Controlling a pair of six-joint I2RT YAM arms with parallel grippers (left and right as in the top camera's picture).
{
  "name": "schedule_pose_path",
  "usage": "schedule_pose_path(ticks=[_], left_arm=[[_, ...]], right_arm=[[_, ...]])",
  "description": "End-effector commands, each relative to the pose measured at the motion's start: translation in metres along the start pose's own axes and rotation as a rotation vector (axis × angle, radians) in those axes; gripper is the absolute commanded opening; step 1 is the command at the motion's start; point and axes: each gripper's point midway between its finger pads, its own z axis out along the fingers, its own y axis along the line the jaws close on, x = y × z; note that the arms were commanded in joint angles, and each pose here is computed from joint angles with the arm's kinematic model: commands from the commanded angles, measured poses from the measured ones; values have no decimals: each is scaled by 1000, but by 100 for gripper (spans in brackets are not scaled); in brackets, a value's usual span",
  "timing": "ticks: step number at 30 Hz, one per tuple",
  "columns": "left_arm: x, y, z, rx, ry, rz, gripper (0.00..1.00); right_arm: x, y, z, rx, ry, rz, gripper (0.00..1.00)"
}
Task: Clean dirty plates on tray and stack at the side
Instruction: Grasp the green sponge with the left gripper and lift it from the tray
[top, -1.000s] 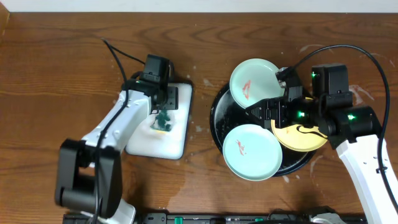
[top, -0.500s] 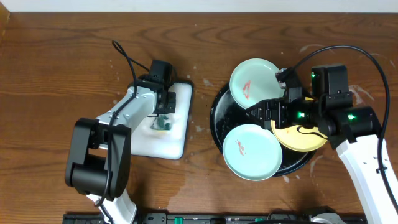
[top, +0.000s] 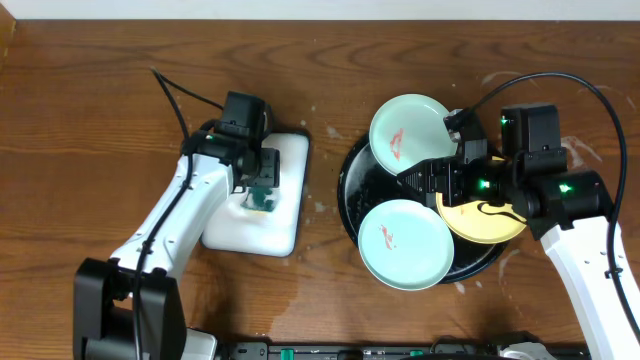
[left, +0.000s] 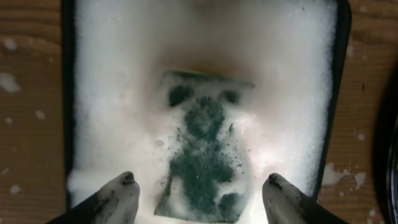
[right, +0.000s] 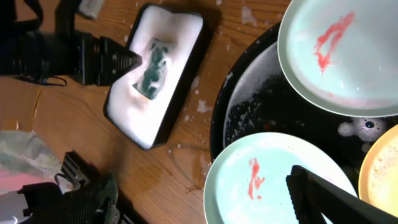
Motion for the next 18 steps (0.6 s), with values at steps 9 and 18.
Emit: schedule_pose_path(ticks=[9,18], left_arm=[[49,3,81,-19,191,0,26],[28,1,55,-17,163,3,8]], right_arm=[[-5,7,-5,-4,-21,-41,80],[-5,7,-5,-3,-21,-41,76]])
